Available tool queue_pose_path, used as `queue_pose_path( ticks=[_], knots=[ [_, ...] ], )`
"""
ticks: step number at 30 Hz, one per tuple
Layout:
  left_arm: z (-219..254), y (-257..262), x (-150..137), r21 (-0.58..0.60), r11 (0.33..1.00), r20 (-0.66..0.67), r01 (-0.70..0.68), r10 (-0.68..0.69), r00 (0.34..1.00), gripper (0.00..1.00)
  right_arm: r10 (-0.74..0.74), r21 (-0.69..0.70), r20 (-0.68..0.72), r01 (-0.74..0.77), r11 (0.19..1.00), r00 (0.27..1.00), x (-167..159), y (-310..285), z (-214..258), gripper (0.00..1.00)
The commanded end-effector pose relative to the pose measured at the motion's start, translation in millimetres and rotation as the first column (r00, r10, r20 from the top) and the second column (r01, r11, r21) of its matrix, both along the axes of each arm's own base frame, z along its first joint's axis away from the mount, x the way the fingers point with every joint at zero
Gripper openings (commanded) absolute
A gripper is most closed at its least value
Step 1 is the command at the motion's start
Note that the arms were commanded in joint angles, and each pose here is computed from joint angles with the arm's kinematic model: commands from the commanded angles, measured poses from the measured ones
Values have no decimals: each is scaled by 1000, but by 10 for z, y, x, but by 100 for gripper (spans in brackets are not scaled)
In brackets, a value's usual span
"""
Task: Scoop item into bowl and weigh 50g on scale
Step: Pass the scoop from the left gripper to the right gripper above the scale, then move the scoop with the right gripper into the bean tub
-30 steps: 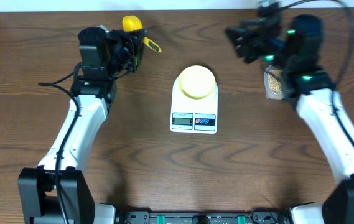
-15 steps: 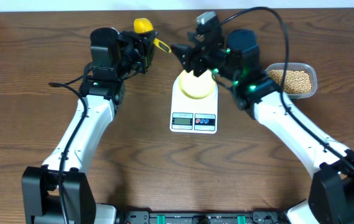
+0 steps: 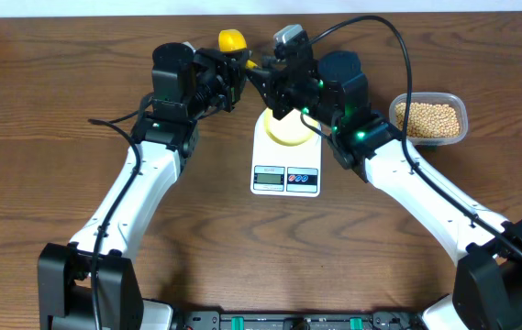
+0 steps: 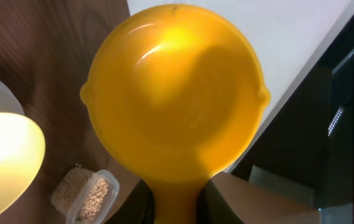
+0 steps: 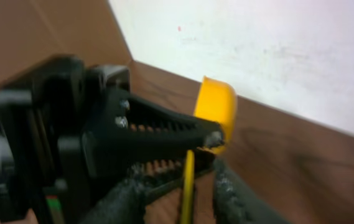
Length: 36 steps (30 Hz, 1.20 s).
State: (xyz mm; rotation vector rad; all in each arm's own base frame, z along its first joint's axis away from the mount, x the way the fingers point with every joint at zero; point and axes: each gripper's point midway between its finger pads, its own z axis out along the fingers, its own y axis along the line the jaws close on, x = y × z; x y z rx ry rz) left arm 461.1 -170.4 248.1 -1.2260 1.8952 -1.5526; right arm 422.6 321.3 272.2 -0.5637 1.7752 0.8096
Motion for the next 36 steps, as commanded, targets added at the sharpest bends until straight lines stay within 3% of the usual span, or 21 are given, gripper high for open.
queue_pose_path(
  ticks=[1,10,14,30,32,33,36],
  knots=[
    [263,-112,-55,-31,997,61,65,-63,996,8,-3,9,10,3,1000,1000,21,17,62,20],
    [375,-174,-78,-47,993,107,108,-103,989,7,-3,9,10,3,1000,1000,22,15,62,18],
    [379,-198,-99,-51,991,106,126,-120,987,8,-11,9,10,11,1000,1000,47,-17,62,1],
    [378,-209,-104,-41,990,114,132,-126,985,8,-100,-11,12,100,995,995,175,-160,31,1],
    [378,-209,-104,-23,990,127,136,-132,983,17,-102,-12,11,102,995,995,179,-167,28,1],
    [378,-208,-103,-15,990,133,138,-134,982,30,-103,-12,11,103,995,995,182,-171,28,1],
    [378,-201,-96,45,988,176,145,-151,973,53,-108,-11,12,108,994,994,198,-192,33,1]
  ],
)
